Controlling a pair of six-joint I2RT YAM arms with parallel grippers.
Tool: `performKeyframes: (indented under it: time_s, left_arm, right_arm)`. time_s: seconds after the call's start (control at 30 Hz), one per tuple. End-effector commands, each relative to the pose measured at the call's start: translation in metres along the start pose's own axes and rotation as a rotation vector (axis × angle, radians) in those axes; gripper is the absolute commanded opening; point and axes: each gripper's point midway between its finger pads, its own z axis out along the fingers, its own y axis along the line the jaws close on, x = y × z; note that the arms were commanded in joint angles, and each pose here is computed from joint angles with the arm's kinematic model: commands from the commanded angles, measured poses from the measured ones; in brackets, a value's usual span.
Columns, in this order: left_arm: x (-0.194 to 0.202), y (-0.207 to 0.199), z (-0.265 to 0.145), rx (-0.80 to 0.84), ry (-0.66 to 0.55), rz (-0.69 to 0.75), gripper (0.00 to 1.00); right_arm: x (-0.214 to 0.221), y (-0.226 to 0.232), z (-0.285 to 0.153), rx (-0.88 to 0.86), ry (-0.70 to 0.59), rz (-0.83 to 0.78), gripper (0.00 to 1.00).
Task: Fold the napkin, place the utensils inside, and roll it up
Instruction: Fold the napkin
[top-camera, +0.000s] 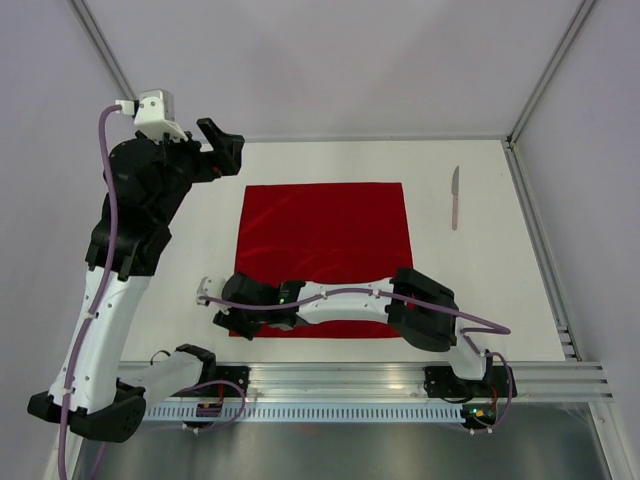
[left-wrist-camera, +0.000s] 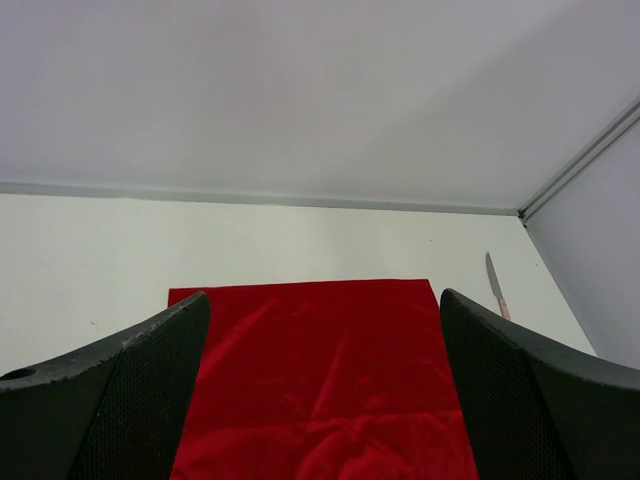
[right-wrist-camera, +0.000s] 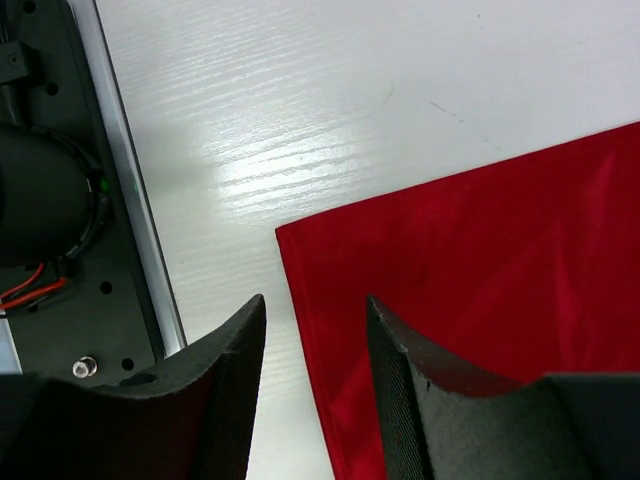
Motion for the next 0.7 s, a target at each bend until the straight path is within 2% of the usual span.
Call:
performKeyframes:
  time_s: [0.0,0.17,0.67]
  left_arm:
    - [-0.009,0.001,-0.003,-0.004,-0.016,0.027,1.0]
    - [-0.007,0.002,-0.003,-0.011,-0.008,0.029,1.0]
    - [-0.003,0.005,-0.001,-0.022,0.006,0.043,1.0]
  right_arm:
    - [-0.01,-0.004,0.005,0.043,-0.01,0.049,0.5]
    - [-0.005,0.003,0.016,0.047,0.003,0.043,0.47]
    - [0.001,0.022,0.043,0.057,0.038,0.013,0.45]
